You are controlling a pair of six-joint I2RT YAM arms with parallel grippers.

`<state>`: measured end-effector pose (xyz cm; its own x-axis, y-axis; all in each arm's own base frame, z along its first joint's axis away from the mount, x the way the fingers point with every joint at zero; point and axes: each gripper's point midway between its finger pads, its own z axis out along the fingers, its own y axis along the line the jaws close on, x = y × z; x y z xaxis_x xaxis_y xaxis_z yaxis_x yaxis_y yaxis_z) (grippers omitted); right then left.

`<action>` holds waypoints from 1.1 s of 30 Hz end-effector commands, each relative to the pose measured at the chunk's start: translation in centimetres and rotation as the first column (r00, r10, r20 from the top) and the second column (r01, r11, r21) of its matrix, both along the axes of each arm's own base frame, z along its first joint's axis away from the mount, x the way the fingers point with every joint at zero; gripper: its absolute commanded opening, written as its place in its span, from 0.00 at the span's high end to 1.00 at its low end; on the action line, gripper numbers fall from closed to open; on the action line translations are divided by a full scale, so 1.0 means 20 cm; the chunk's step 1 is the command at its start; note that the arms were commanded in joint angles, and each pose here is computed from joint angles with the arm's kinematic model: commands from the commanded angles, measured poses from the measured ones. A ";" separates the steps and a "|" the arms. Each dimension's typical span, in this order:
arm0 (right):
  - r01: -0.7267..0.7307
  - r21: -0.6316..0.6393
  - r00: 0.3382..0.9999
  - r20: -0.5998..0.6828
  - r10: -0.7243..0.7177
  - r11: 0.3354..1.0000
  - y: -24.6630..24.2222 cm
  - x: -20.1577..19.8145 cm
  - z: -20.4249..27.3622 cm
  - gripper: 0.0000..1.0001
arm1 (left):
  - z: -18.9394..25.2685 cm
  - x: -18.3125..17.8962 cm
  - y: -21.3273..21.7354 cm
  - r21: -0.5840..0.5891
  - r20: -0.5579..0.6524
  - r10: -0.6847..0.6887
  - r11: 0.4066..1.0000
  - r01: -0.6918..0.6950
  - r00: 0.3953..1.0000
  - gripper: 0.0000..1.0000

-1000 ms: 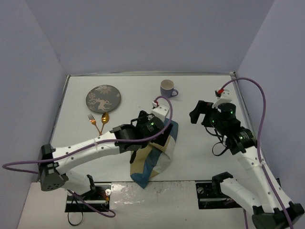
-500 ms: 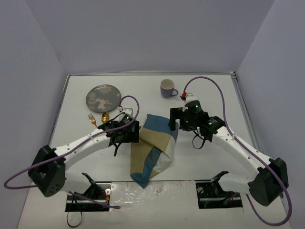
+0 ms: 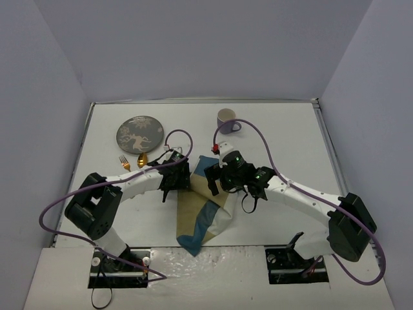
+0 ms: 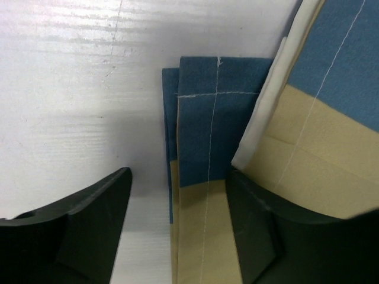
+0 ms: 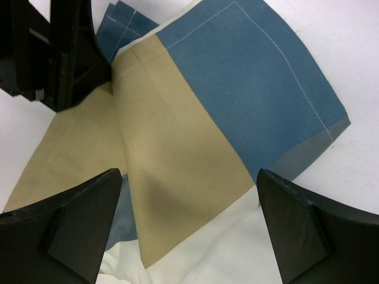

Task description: Set the dinner table for one person

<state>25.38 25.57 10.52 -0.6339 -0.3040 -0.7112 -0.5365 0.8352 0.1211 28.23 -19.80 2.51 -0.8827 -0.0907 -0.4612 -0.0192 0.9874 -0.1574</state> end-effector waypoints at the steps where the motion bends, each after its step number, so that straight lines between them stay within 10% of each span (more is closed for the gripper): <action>1: -0.015 -0.012 0.999 0.047 0.015 1.000 0.04 -0.01 -0.03 0.06 | -0.07 0.01 -0.04 -0.047 -0.022 0.021 0.999 -0.022 1.000 0.47; 13: -0.027 -0.092 0.999 0.026 0.029 0.995 0.07 -0.15 -0.18 0.10 | -0.18 -0.03 -0.04 -0.046 -0.065 0.027 0.999 -0.030 0.998 0.85; 16: 0.038 -0.128 0.998 0.049 -0.032 0.991 0.03 -0.11 -0.21 0.25 | -0.21 -0.03 -0.04 -0.035 -0.072 0.028 0.999 -0.031 0.997 0.99; 25: 0.324 -0.117 0.944 0.101 -0.314 0.939 -0.26 0.08 -0.16 0.97 | -0.12 0.10 0.02 -0.013 -0.038 0.065 0.998 -0.066 0.997 1.00; 33: 0.578 0.012 0.812 0.098 -0.576 0.816 -0.57 0.09 0.02 1.00 | 0.05 0.16 0.12 -0.027 0.039 0.144 0.989 -0.143 0.989 1.00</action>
<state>27.27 17.16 8.30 -0.6862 -0.0950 -0.7212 -0.1509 0.9885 0.0134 32.22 -20.00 2.48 -0.8505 -0.2116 -0.4815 -0.1015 0.9643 -0.2445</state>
